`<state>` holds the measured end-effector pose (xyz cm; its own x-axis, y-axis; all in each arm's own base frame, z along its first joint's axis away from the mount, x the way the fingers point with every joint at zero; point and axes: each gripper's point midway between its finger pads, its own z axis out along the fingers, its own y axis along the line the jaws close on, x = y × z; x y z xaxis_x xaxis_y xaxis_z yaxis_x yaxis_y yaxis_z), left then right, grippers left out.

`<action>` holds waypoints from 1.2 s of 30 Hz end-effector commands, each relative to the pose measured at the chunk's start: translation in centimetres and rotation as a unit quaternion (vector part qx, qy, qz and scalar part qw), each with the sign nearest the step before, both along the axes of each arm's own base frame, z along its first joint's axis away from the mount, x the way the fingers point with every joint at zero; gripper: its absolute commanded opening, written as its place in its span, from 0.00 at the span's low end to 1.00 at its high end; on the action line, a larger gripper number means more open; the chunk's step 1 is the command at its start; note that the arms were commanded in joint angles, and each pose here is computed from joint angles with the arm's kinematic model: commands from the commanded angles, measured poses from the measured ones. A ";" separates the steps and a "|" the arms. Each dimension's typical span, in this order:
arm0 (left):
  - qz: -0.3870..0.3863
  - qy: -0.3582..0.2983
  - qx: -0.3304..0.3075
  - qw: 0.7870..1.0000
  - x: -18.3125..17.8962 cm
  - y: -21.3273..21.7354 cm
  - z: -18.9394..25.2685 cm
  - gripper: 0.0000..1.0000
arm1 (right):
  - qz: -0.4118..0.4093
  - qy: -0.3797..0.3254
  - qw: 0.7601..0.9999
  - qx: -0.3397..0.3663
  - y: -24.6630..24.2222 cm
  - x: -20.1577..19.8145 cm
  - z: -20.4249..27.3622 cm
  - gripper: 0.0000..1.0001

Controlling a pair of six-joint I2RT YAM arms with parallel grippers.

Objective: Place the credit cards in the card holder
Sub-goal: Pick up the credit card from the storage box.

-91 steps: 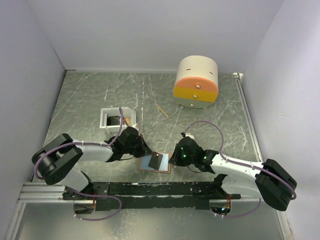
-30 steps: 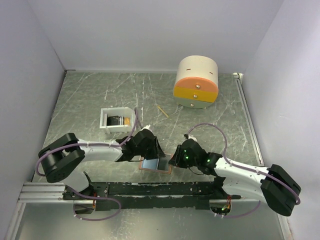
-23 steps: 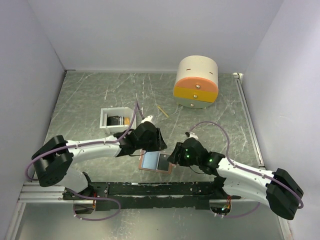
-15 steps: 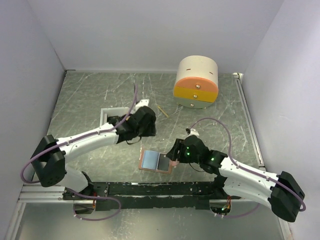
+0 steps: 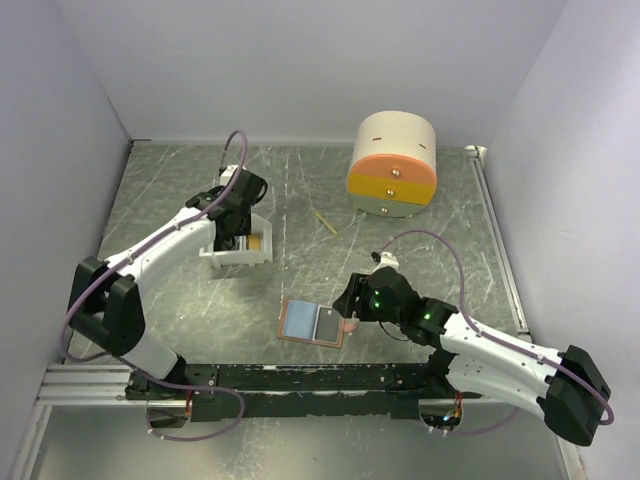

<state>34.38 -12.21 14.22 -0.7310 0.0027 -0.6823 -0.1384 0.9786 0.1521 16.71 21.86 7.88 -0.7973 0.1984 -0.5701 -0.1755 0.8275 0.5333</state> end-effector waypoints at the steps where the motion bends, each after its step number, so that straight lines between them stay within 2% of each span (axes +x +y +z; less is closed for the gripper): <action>1: 0.005 0.015 0.063 0.998 1.5 2.6 0.0 0.56 | -0.003 -0.020 1.000 0.003 0.0 0.5 1.3 0.57; 9: 0.008 0.048 0.100 0.994 3.1 5.1 -2.2 0.52 | -0.003 -0.018 1.000 0.014 0.3 0.5 1.3 0.57; 21: 0.002 0.099 0.130 0.987 3.7 5.9 -6.2 0.54 | 0.003 -0.013 1.000 0.017 0.8 0.4 1.1 0.58; 29: 0.012 0.110 0.167 0.980 4.1 6.9 -6.8 0.54 | 0.000 -0.011 1.000 0.017 0.4 0.2 0.7 0.58; 36: 0.013 0.116 0.188 0.975 4.5 7.3 -7.3 0.45 | 0.003 -0.011 1.000 0.011 0.4 0.2 0.6 0.58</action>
<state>37.85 -5.70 6.37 -0.8758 0.1883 -0.4443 -0.0641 0.8672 0.4939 16.78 22.19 8.24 -0.7932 0.2035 -0.5740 -0.1868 0.8158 0.5473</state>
